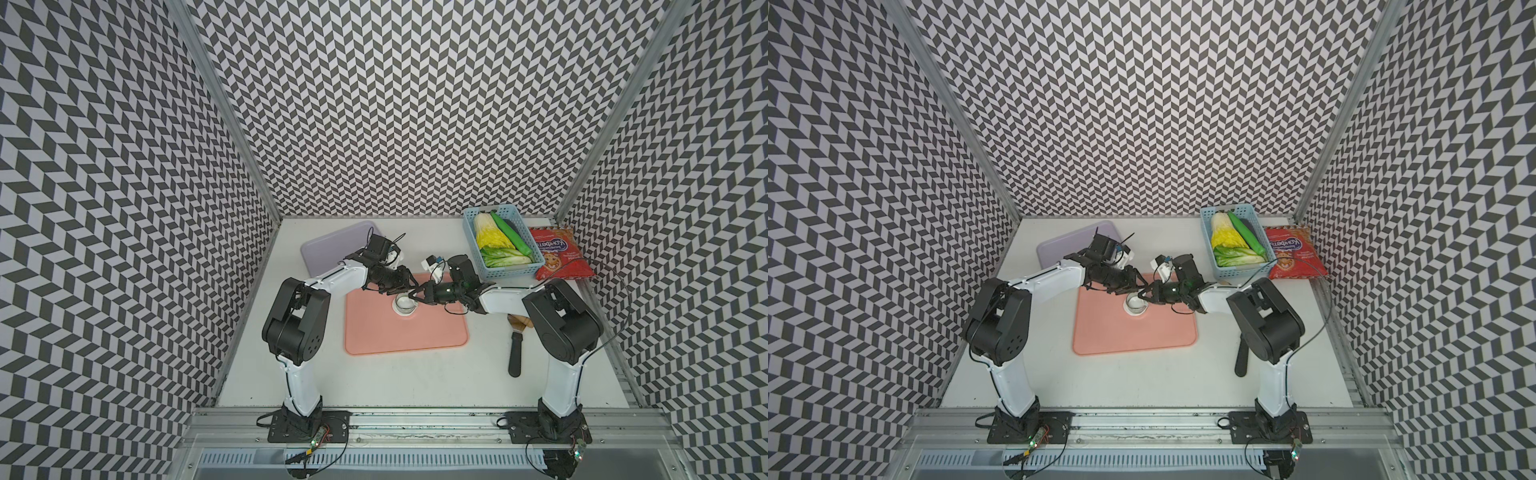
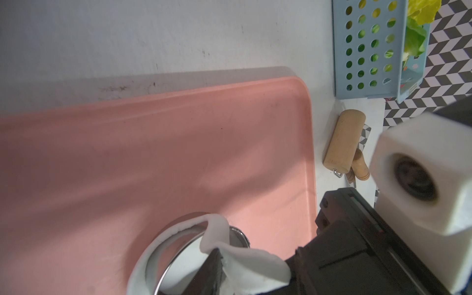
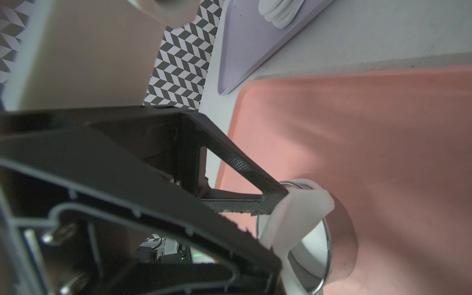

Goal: Roll out the dumpling wrappers from the dough
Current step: Remove the dumpling wrapper from the work surface.

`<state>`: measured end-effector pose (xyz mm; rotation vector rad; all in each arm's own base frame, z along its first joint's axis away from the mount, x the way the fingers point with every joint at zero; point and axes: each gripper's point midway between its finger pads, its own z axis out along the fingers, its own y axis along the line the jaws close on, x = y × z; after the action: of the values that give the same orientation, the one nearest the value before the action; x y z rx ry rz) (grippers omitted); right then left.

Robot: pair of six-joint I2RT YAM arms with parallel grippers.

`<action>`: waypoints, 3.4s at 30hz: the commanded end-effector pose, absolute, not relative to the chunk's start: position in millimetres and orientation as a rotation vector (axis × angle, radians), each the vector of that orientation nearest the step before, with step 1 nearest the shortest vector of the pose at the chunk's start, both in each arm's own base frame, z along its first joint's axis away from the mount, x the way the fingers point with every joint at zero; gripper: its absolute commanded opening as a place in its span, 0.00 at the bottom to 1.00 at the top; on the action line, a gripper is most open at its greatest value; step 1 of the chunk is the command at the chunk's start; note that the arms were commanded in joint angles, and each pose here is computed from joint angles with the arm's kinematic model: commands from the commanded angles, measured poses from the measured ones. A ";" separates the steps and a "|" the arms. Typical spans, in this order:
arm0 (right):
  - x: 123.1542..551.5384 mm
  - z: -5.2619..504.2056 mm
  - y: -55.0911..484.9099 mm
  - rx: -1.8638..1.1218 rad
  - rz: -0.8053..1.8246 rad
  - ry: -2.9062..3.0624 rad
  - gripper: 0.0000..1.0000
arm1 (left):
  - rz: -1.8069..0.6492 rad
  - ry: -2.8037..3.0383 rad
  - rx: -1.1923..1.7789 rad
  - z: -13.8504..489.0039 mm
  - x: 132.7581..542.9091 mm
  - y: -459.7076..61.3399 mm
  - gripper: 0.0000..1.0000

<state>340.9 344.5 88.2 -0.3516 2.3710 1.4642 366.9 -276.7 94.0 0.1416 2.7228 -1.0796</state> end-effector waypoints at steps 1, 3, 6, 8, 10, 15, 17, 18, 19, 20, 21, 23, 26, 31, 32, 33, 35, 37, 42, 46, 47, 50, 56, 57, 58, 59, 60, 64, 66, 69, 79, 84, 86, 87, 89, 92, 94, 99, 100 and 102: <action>349.0 118.0 355.2 -0.424 1.472 2.255 0.00 | -1.080 2.734 0.184 89.5 364.0 -281.6 0.41; 349.2 118.5 355.4 -0.427 1.473 2.251 0.00 | -1.089 2.738 0.189 88.3 363.0 -282.5 0.33; 350.1 117.5 355.6 -0.426 1.467 2.256 0.00 | -1.097 2.749 0.192 85.2 361.3 -282.7 0.25; 350.5 117.1 355.5 -0.427 1.463 2.258 0.01 | -1.093 2.751 0.191 85.0 360.8 -282.1 0.17; 350.4 116.2 354.6 -0.427 1.451 2.267 0.04 | -1.086 2.754 0.182 85.0 361.8 -279.7 0.11; 350.6 114.4 350.1 -0.429 1.398 2.313 0.19 | -1.064 2.755 0.176 85.8 363.4 -273.7 0.00; 348.6 115.0 349.4 -0.436 1.395 2.329 0.23 | -1.058 2.753 0.174 86.9 364.2 -272.1 0.00; 347.2 114.5 348.2 -0.439 1.387 2.338 0.25 | -1.055 2.750 0.174 87.8 364.6 -271.4 0.00; 347.0 114.9 346.8 -0.439 1.379 2.342 0.26 | -1.051 2.749 0.173 88.1 365.1 -270.3 0.00; 345.5 114.4 345.4 -0.440 1.378 2.350 0.26 | -1.047 2.751 0.172 87.6 364.8 -269.7 0.00; 344.7 113.9 343.0 -0.439 1.371 2.358 0.26 | -1.044 2.751 0.169 87.8 365.1 -268.9 0.00; 343.3 112.9 338.1 -0.429 1.357 2.374 0.26 | -1.042 2.751 0.170 87.9 365.0 -268.5 0.00; 339.6 112.4 327.1 -0.414 1.332 2.390 0.26 | -1.038 2.749 0.164 88.5 364.0 -266.9 0.00; 340.8 108.1 312.5 -0.353 1.301 2.412 0.26 | -1.039 2.749 0.159 89.4 360.6 -264.6 0.00; 342.2 105.5 312.0 -0.343 1.292 2.422 0.26 | -1.036 2.747 0.159 89.9 360.2 -264.0 0.00; 343.9 103.2 312.0 -0.332 1.285 2.433 0.26 | -1.034 2.746 0.152 89.9 360.0 -262.6 0.00; 347.4 99.0 312.6 -0.312 1.276 2.450 0.25 | -1.036 2.747 0.151 90.1 358.1 -262.1 0.00; 350.2 95.5 315.0 -0.304 1.273 2.462 0.25 | -1.035 2.745 0.141 90.1 357.7 -260.9 0.00; 355.4 83.7 321.4 -0.302 1.248 2.515 0.25 | -1.046 2.727 0.134 94.7 358.5 -261.5 0.00; 355.4 74.9 326.5 -0.306 1.213 2.555 0.25 | -1.054 2.715 0.127 97.6 361.0 -262.4 0.00; 355.6 72.5 327.1 -0.301 1.208 2.565 0.24 | -1.060 2.711 0.128 98.7 361.4 -263.1 0.00; 356.0 67.4 328.8 -0.296 1.187 2.587 0.24 | -1.062 2.707 0.128 99.8 362.1 -263.5 0.00; 352.2 58.6 328.7 -0.310 1.146 2.619 0.24 | -1.064 2.702 0.128 101.6 363.1 -263.9 0.00; 351.2 57.3 327.7 -0.308 1.141 2.624 0.24 | -1.063 2.700 0.128 102.2 363.3 -263.9 0.00; 350.7 55.3 326.8 -0.308 1.135 2.628 0.24 | -1.064 2.699 0.128 102.9 362.8 -263.8 0.00; 351.1 54.0 326.2 -0.308 1.127 2.631 0.24 | -1.065 2.697 0.128 103.3 362.8 -263.8 0.00; 351.2 53.3 326.4 -0.308 1.121 2.635 0.24 | -1.064 2.696 0.130 103.5 363.0 -263.6 0.00; 353.7 51.3 329.9 -0.320 1.078 2.648 0.22 | -1.062 2.697 0.126 102.9 362.7 -262.8 0.00; 354.7 48.9 331.6 -0.329 1.047 2.667 0.20 | -1.063 2.698 0.118 102.6 362.6 -262.1 0.00; 356.0 47.4 331.6 -0.332 0.993 2.687 0.13 | -1.054 2.698 0.096 101.7 362.3 -257.3 0.00; 359.8 45.4 318.2 -0.335 0.824 2.751 0.00 | -1.047 2.658 -0.008 107.7 364.6 -234.3 0.00; 358.2 48.0 314.6 -0.349 0.795 2.751 0.00 | -1.051 2.646 -0.019 110.4 364.5 -229.7 0.00; 358.3 47.6 312.3 -0.343 0.777 2.753 0.00 | -1.044 2.643 -0.023 111.0 363.7 -227.8 0.00; 358.7 48.2 311.0 -0.341 0.768 2.750 0.00 | -1.039 2.645 -0.028 110.4 363.2 -226.5 0.00; 358.7 50.4 309.4 -0.338 0.759 2.743 0.00 | -1.021 2.650 -0.038 108.4 362.0 -222.6 0.00; 358.1 51.6 306.8 -0.334 0.739 2.745 0.00 | -0.996 2.656 -0.064 104.1 359.9 -214.4 0.00; 359.7 51.6 302.8 -0.310 0.712 2.748 0.00 | -0.989 2.656 -0.077 103.1 357.5 -209.2 0.00; 364.1 54.1 297.6 -0.250 0.682 2.737 0.00 | -0.961 2.663 -0.086 102.7 349.7 -198.5 0.00; 365.7 55.0 296.0 -0.235 0.668 2.733 0.00 | -0.958 2.665 -0.088 102.6 347.6 -196.7 0.00; 368.3 57.6 294.3 -0.225 0.653 2.723 0.00 | -0.947 2.671 -0.095 100.9 342.8 -193.4 0.00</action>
<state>365.8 309.6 54.0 -0.2783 2.7248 0.7521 346.8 -201.5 94.9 -0.1037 2.6875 -0.9818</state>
